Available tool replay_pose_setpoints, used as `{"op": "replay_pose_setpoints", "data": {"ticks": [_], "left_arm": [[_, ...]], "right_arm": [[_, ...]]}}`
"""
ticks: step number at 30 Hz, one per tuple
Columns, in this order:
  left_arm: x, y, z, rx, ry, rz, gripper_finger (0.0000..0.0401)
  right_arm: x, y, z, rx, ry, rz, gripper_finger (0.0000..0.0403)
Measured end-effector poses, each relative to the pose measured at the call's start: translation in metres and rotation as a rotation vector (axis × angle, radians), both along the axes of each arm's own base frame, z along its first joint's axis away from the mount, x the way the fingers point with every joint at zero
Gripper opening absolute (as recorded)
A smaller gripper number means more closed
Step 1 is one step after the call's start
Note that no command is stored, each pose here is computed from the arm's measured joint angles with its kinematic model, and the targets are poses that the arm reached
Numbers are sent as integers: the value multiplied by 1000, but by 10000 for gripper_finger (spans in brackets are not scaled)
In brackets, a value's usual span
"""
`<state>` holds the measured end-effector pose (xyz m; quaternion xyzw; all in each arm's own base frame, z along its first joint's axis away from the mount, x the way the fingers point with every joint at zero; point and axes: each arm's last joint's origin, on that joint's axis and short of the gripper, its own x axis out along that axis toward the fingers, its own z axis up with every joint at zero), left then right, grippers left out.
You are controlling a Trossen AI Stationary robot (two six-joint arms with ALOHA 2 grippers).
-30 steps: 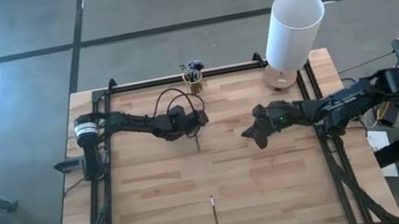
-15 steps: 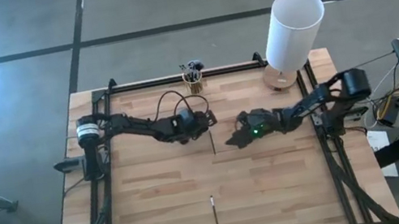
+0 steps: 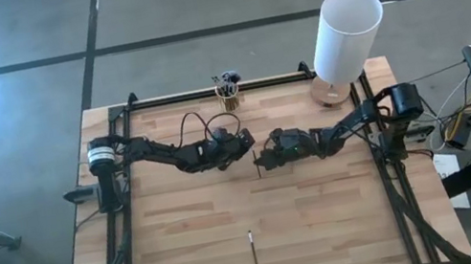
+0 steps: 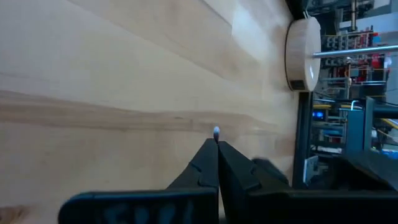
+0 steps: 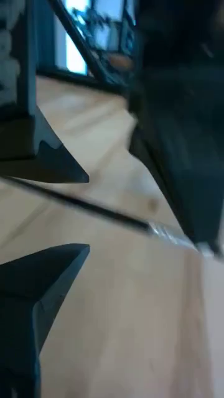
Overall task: Put items in baskets/containers
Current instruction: Put the black eyeshadow brush into the yellow pen holder
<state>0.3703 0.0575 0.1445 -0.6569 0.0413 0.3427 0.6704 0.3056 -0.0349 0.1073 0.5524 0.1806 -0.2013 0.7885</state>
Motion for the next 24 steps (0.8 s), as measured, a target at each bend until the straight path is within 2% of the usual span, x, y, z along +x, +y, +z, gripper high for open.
{"op": "replay_pose_setpoints", "data": {"ticks": [6, 17, 24], "left_arm": [[-2, -3, 3, 21, -17, -12, 0], [-1, -5, 5, 38, -31, -34, 0], [0, -5, 6, 46, -44, -54, 0]], "right_arm": [[-2, -13, -1, -33, 20, -75, 139], [9, -19, 10, -111, -7, -34, 88], [7, -19, 8, -129, 9, -19, 33]]}}
